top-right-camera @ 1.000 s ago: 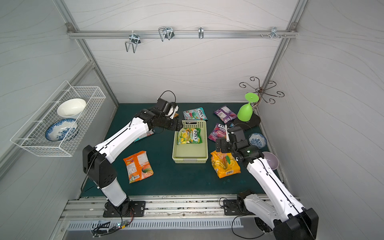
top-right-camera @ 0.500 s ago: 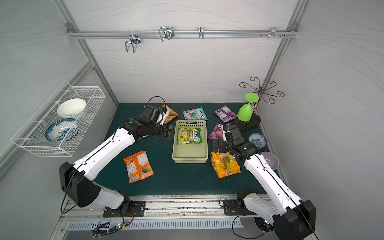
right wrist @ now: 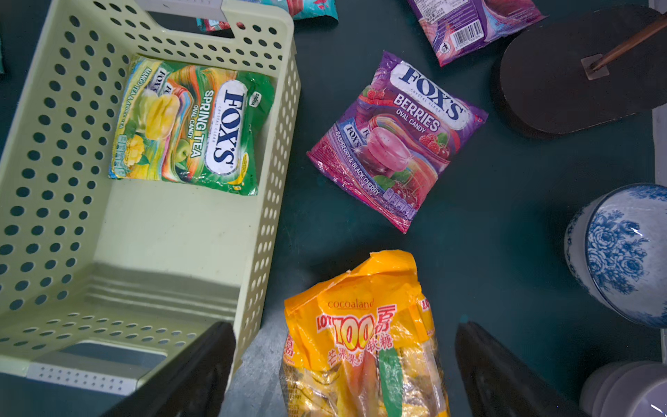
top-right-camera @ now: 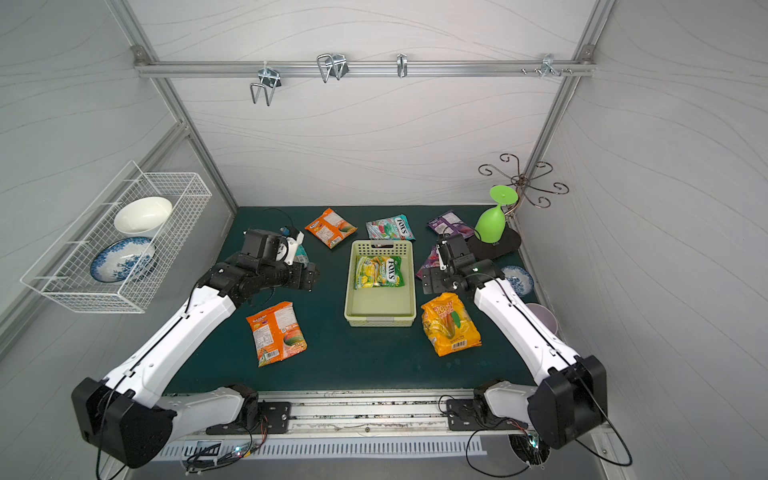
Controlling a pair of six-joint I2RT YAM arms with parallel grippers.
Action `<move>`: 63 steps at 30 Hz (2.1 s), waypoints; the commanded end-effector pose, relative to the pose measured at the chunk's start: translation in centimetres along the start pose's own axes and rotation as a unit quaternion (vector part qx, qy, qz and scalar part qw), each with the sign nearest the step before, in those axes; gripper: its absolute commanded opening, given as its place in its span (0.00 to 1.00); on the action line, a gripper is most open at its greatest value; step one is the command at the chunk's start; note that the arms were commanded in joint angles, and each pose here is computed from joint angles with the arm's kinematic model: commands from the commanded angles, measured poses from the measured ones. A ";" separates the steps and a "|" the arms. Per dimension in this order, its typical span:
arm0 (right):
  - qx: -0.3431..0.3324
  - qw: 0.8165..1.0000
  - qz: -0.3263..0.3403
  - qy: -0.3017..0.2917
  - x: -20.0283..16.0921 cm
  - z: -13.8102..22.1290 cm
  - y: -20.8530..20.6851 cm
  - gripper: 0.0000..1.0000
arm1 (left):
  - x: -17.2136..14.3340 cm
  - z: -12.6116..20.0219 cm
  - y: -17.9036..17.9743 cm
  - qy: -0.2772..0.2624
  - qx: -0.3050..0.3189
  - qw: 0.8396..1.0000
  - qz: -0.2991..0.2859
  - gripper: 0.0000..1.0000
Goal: Put the candies in the basket
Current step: Pick up the candy at the center of the board.
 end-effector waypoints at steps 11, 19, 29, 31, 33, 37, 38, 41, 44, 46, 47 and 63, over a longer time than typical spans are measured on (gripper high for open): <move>-0.052 0.997 0.020 0.052 0.1 -3.7 -0.5 0.95 | 1.2 1.8 2.1 -0.067 0.012 0.998 0.004 0.98; -0.067 0.994 0.033 0.074 0.1 -5.9 -0.4 0.89 | 1.5 2.5 2.1 -0.074 0.017 0.997 0.000 0.98; -0.077 0.989 0.047 0.115 -0.5 -9.8 0.0 0.75 | 1.7 2.9 1.7 -0.081 0.014 0.997 -0.003 0.98; -0.080 0.989 0.050 0.117 -0.7 -10.3 -0.1 0.75 | 1.5 2.5 1.7 -0.079 0.020 0.997 -0.010 0.98; -0.082 0.988 0.051 0.121 -0.7 -10.8 -0.1 0.75 | 1.5 2.4 1.6 -0.077 0.018 0.997 -0.009 0.98; -0.093 0.986 0.055 0.129 -0.9 -12.0 -0.2 0.75 | 1.8 2.5 1.6 -0.077 0.019 0.997 -0.008 0.98; -0.093 0.986 0.053 0.129 -1.0 -12.2 -0.2 0.75 | 1.7 2.4 1.5 -0.076 0.019 0.997 -0.011 0.98; -0.090 0.985 0.048 0.142 -1.3 -13.2 -0.3 0.75 | 1.8 2.6 1.2 -0.077 0.011 0.997 -0.009 0.98; -0.093 0.984 0.041 0.149 -1.3 -13.9 -0.6 0.74 | 1.8 2.7 1.3 -0.076 0.012 0.997 -0.008 0.98; -0.087 0.984 0.034 0.150 -1.4 -14.3 -0.6 0.74 | 1.6 2.2 1.4 -0.076 0.019 0.997 -0.012 0.98; -0.085 0.984 0.034 0.152 -1.6 -14.6 -0.6 0.74 | 1.6 2.2 1.3 -0.075 0.018 0.997 -0.011 0.98; -0.096 0.979 0.031 0.177 -2.3 -17.6 -0.9 0.68 | 1.7 1.8 1.2 -0.069 0.014 0.998 -0.007 0.98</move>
Point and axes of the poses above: each gripper's point midway between its finger pads, its own z axis back along the fingers, its own y axis along the line the jaws close on, x = y × z, the point moved 6 cm from there along z, back along the fingers, and after that the axes turned 12 degrees about -z, right-handed, at the moved point
